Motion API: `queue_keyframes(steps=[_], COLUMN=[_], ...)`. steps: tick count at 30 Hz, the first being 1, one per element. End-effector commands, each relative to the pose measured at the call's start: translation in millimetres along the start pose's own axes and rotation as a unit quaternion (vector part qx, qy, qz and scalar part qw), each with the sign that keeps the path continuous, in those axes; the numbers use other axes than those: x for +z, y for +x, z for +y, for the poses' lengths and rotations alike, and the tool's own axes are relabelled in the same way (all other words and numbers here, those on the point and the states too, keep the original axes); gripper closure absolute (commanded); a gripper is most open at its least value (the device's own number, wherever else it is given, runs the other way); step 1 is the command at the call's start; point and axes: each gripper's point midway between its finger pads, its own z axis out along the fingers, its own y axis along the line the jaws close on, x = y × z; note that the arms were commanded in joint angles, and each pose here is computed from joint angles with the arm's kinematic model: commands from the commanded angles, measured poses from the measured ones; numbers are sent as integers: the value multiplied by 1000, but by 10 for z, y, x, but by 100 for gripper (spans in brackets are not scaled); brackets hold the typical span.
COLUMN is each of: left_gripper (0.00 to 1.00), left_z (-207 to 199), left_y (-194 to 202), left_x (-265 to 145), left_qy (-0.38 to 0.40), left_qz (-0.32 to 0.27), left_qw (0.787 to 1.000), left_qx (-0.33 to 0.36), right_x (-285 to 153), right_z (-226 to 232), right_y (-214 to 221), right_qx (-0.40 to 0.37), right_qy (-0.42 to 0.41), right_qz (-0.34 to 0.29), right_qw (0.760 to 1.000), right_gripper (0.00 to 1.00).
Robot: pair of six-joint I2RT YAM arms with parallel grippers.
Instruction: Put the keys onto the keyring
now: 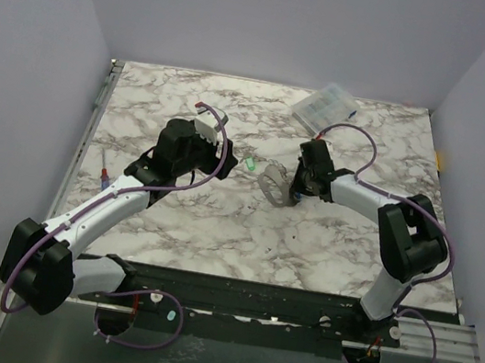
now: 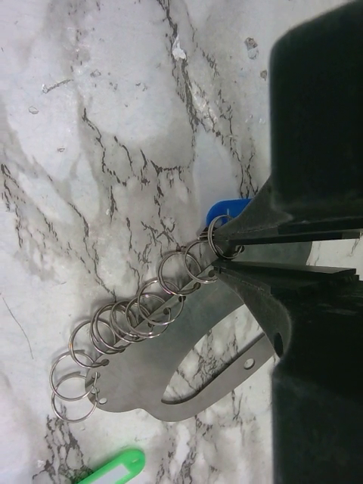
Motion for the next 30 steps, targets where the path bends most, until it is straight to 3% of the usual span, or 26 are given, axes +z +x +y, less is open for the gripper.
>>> queue_keyframes(steps=[1,5,30], left_gripper=[27,27,27], left_z=[-29,-33,-33], left_y=[-97,-91,-90], left_x=[-46,-41,-40], left_qy=[3,3,2], left_qz=[-8,-7,-7], left_qw=[1000,1000,1000], left_qx=[10,9,11], right_x=[85,55,-493], right_z=[28,23,214], right_y=[92,59,-303], right_qx=[-10,-11,-32], right_qy=[-3,-2,-85], right_qz=[18,12,-85], right_qw=[1000,1000,992], right_gripper=[84,99,99])
